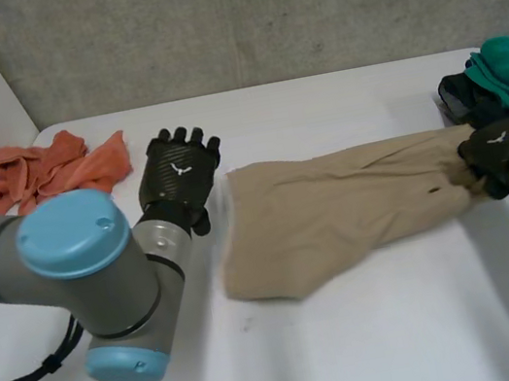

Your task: Fold the laundry.

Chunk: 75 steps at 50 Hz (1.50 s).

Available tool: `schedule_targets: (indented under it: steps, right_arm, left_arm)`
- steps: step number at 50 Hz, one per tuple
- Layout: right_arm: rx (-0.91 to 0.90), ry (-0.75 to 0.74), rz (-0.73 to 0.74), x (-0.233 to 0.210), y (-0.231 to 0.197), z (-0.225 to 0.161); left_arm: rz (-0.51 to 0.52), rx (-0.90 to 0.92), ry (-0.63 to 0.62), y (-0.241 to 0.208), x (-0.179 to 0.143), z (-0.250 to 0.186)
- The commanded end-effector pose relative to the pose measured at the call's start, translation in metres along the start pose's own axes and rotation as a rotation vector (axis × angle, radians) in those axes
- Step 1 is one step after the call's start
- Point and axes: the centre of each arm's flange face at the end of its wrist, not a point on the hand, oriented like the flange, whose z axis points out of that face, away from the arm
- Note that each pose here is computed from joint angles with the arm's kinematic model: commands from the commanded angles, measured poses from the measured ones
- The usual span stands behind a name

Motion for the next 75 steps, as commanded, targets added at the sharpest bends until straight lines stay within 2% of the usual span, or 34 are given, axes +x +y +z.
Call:
schedule_targets:
  steps: [1,6,7,10,15,18,21,24,28,29,31,32,36,38,43,48,56,60,65,70,75]
  right_arm:
    - [0.057,0.059,-0.331,0.009,-0.017,-0.007]
    - [0.336,0.016,-0.462,-0.049,-0.077,-0.025]
    - [0.445,-0.008,-0.484,-0.071,-0.094,-0.033]
    - [0.631,-0.092,-0.525,-0.113,-0.113,-0.052]
    - [0.821,-0.359,-0.642,-0.196,-0.103,-0.079]
    - [0.899,-0.450,-0.696,-0.221,-0.099,-0.094]
    - [0.919,-0.446,-0.693,-0.220,-0.105,-0.098]
    - [0.886,-0.428,-0.622,-0.211,-0.112,-0.098]
    - [0.809,-0.402,-0.350,-0.167,-0.128,-0.092]
    - [0.777,-0.396,-0.183,-0.144,-0.135,-0.091]
    - [0.752,-0.398,-0.020,-0.123,-0.142,-0.089]
    - [0.725,-0.411,0.126,-0.106,-0.145,-0.086]
    - [0.600,-0.425,0.370,-0.071,-0.137,-0.069]
    - [0.554,-0.423,0.407,-0.063,-0.134,-0.063]
    - [0.370,-0.471,0.442,-0.066,-0.123,-0.039]
    - [0.260,-0.508,0.452,-0.071,-0.120,-0.019]
    - [0.185,-0.520,0.463,-0.075,-0.119,0.006]
    - [0.149,-0.525,0.467,-0.081,-0.114,0.021]
    - [0.063,-0.562,0.473,-0.094,-0.100,0.032]
    - [0.025,-0.585,0.373,-0.111,-0.089,0.032]
    - [-0.031,-0.547,0.191,-0.117,-0.069,0.025]
  left_arm:
    - [-0.006,-0.004,-0.018,-0.005,-0.013,-0.018]
    - [-0.017,-0.011,-0.025,-0.005,-0.017,-0.024]
    - [-0.020,-0.009,-0.025,-0.006,-0.018,-0.026]
    - [-0.025,-0.004,-0.028,-0.008,-0.019,-0.028]
    - [-0.041,0.015,-0.043,-0.014,-0.025,-0.029]
    - [-0.049,0.024,-0.061,-0.017,-0.031,-0.028]
    - [-0.052,0.033,-0.071,-0.020,-0.034,-0.026]
    - [-0.059,0.053,-0.083,-0.025,-0.038,-0.022]
    - [-0.064,0.106,-0.099,-0.041,-0.043,-0.014]
    - [-0.065,0.124,-0.101,-0.046,-0.044,-0.011]
    - [-0.070,0.162,-0.107,-0.057,-0.045,-0.002]
    - [-0.076,0.172,-0.108,-0.059,-0.044,0.002]
    - [-0.138,0.217,-0.046,-0.068,-0.020,0.024]
    - [-0.151,0.218,0.002,-0.069,-0.006,0.028]
    - [-0.164,0.138,0.105,-0.053,0.022,0.042]
    - [-0.192,-0.011,0.206,-0.033,0.053,0.039]
    - [-0.281,-0.121,0.189,-0.021,0.056,0.034]
    - [-0.270,-0.161,0.182,-0.014,0.059,0.032]
    - [-0.226,-0.298,0.188,0.008,0.066,0.023]
    - [-0.170,-0.409,0.212,0.024,0.068,0.012]
    - [-0.128,-0.442,0.225,0.031,0.069,0.004]
